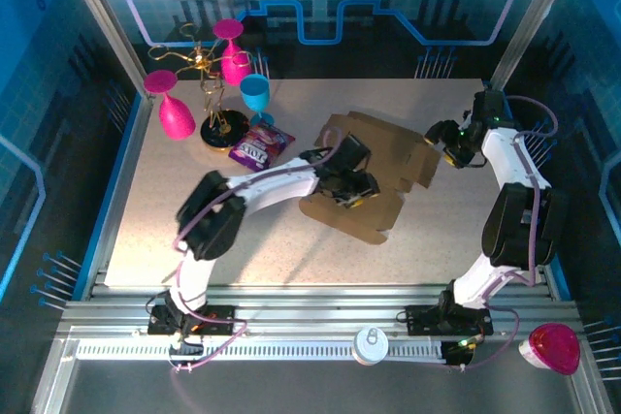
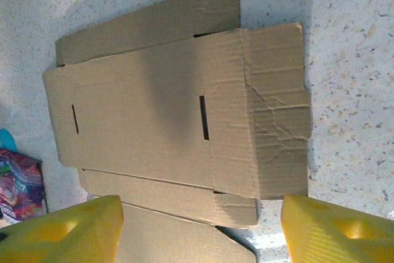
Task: Fold the paper box
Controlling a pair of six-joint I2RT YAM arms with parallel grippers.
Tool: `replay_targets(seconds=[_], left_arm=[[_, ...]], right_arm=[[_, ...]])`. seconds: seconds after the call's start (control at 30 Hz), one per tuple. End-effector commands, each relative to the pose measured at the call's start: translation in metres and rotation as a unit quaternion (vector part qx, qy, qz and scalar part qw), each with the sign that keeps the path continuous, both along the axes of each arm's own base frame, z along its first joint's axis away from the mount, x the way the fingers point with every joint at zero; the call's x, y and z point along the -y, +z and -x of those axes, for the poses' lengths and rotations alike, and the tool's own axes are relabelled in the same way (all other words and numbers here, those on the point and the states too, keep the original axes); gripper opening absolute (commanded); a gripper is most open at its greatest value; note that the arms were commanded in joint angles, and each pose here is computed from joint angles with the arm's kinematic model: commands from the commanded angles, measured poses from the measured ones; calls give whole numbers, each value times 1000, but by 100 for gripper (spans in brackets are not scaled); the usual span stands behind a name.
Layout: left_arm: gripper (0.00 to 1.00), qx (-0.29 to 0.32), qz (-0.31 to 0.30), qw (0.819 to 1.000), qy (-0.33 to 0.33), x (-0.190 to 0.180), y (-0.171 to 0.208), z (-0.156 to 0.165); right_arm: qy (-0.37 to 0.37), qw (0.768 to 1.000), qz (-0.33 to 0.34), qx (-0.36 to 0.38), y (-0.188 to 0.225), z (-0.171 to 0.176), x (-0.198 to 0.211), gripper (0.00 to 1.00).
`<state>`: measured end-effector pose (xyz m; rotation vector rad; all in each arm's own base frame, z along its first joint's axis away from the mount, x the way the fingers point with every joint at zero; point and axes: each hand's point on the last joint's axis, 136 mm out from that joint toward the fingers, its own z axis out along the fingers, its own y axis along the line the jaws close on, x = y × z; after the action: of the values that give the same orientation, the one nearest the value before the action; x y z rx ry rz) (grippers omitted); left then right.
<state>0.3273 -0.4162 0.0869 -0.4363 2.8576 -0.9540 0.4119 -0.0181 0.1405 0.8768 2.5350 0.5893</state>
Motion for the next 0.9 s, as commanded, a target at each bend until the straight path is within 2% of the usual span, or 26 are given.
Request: replay_targets(seconds=[0.0, 0.17, 0.3, 0.4, 0.47, 0.57, 0.73, 0.87], left_arm=[[44, -34, 11, 999, -1, 29, -23, -3], [43, -63, -69, 995, -29, 8, -57, 18], [43, -84, -109, 990, -32, -41, -77, 44], [44, -88, -99, 991, -27, -81, -84, 60], [45, -69, -87, 993, -44, -99, -77, 63], [46, -51, -116, 990, -64, -126, -63, 64], [49, 20, -83, 994, -71, -113, -6, 34], [49, 28, -75, 995, -55, -103, 11, 12]], right_arm=[[4, 1000, -20, 7, 13, 6, -11, 70], [4, 1000, -12, 3, 14, 9, -5, 70], [0, 1000, -5, -5, 10, 9, 4, 71], [8, 1000, 3, -16, 5, 10, 6, 71], [14, 999, 6, -33, -5, 12, 6, 71], [31, 998, 0, -61, -26, 14, -2, 71], [88, 989, -20, -116, -65, 16, -38, 71], [129, 984, -31, -118, -80, 6, -60, 71]])
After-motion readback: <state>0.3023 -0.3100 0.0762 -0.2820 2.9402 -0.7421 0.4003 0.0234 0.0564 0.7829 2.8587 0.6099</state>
